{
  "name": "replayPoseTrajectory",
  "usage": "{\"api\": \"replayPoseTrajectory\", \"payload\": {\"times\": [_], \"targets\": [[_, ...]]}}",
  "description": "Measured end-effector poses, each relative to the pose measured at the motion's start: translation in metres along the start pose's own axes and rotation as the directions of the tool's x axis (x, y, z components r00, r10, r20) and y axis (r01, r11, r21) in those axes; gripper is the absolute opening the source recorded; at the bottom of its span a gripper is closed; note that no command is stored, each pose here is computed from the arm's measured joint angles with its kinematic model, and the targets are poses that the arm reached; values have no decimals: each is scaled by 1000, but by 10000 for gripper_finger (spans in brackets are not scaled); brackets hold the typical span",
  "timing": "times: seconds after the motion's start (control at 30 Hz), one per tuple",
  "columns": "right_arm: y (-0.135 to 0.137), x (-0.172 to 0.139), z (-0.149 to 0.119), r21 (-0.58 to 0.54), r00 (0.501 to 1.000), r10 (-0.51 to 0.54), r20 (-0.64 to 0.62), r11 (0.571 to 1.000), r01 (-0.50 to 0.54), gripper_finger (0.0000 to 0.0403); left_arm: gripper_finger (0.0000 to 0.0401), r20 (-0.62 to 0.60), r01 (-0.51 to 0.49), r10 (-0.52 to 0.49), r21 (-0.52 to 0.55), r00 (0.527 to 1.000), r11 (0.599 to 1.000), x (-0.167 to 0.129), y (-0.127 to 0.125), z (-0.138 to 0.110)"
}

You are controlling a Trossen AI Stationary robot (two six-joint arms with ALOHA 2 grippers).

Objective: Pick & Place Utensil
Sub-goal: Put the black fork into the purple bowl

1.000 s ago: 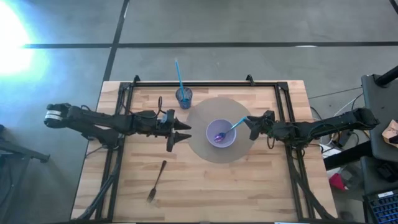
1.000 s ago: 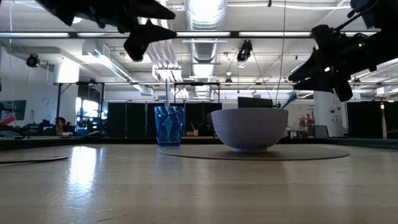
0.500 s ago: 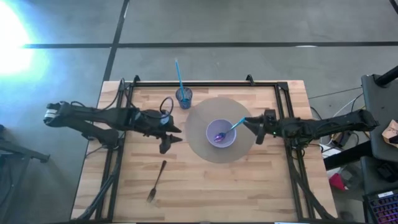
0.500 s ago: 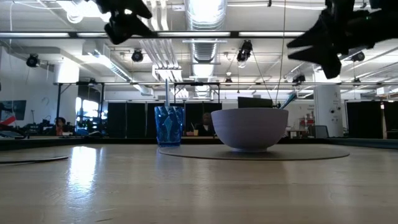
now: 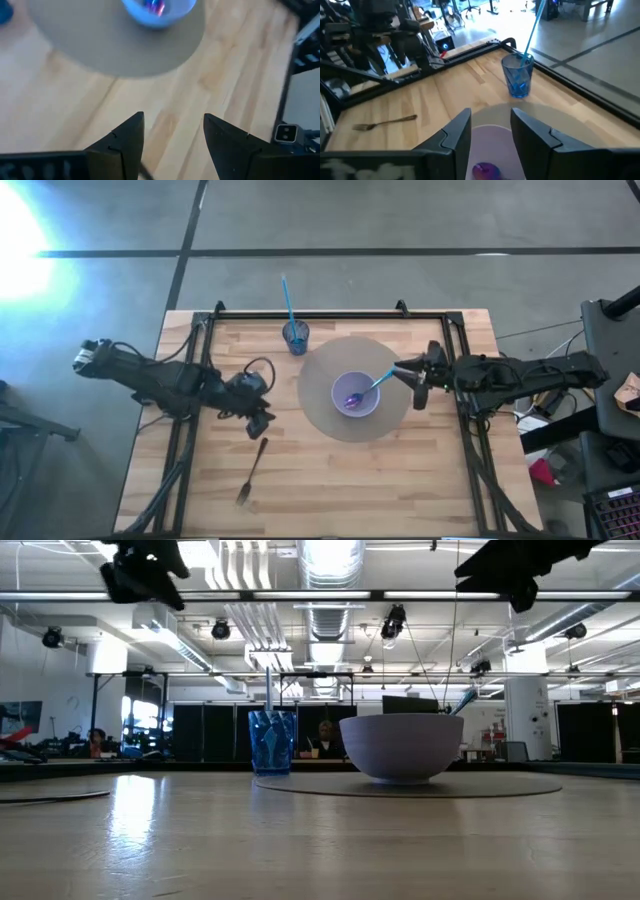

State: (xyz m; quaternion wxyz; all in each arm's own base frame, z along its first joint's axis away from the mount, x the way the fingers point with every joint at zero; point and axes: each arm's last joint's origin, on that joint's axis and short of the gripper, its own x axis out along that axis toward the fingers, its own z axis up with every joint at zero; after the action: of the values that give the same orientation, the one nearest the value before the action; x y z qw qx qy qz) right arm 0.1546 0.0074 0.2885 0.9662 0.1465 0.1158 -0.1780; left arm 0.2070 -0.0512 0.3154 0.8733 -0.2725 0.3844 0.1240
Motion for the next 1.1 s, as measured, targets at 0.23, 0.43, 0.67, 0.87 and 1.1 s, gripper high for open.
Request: {"api": "replayPoseTrajectory", "payload": {"times": [0.23, 0.43, 0.67, 0.87, 1.1], "targets": [[6, 2, 13, -51, 1000, 0, 2, 999, 0, 123, 195, -129, -91, 72, -146, 989, 985, 7, -9, -25], [7, 3, 12, -51, 1000, -7, -16, 999, 7, 121, 195, -203, -97, 57, -192, 977, 977, 14, -27, -40], [6, 3, 11, -13, 999, -15, -33, 1000, 14, 132, 195, -254, -117, 57, -228, 965, 967, 19, -45, -56], [5, 3, 9, 0, 999, -20, -45, 1000, 20, 133, 195, -302, -180, 96, -264, 948, 948, 30, -56, -74], [4, 3, 7, -9, 998, -24, -64, 1000, 24, 121, 195, -357, -256, 146, -286, 923, 923, 48, -70, -91]]}}
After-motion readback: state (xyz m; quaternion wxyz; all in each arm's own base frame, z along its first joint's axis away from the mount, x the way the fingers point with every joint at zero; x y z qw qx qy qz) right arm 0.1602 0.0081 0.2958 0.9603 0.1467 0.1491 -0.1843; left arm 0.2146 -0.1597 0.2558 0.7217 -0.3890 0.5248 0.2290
